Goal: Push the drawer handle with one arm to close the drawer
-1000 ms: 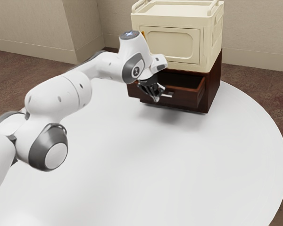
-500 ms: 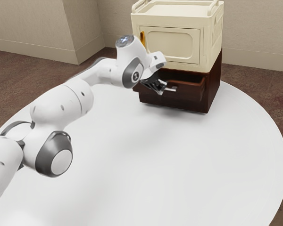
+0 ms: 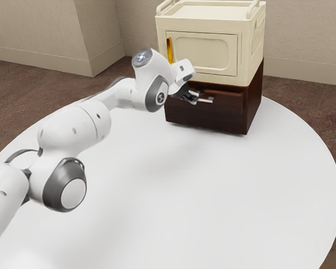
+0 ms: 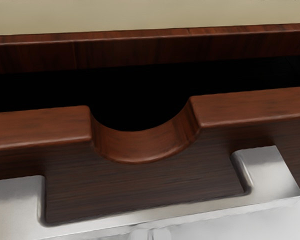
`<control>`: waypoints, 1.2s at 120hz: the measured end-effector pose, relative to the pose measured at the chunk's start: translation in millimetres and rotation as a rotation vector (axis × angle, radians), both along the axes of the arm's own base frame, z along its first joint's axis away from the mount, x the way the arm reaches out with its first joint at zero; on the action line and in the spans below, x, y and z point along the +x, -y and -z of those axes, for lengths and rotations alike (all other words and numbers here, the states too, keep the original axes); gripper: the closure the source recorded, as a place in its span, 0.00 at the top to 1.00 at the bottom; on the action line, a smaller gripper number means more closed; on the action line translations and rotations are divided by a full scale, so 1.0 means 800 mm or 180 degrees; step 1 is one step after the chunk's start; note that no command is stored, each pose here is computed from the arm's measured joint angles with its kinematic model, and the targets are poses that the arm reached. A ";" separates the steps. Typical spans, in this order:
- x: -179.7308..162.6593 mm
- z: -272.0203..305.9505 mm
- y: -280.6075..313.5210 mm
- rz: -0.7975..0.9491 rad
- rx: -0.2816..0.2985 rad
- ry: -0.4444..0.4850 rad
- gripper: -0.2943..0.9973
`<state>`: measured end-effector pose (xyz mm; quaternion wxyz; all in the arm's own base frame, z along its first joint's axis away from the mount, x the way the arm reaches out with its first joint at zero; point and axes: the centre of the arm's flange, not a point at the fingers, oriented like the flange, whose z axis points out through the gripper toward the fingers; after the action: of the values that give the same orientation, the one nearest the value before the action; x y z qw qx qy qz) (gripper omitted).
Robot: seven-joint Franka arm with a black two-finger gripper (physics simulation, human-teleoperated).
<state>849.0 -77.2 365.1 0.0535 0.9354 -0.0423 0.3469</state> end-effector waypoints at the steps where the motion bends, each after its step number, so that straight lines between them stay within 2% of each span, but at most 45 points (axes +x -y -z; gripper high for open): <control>1: 0.000 0.001 0.000 0.0002 0.0006 0.0008 0.16; 86: 0.005 0.017 0.004 0.0091 0.0194 0.0612 0.17; 120: 0.005 0.036 -0.004 0.0093 0.0293 0.0723 0.16; 144: 0.001 0.020 0.010 0.0147 0.0305 0.0709 0.16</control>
<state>850.2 -85.1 348.9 0.0116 0.8914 -0.0861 0.4449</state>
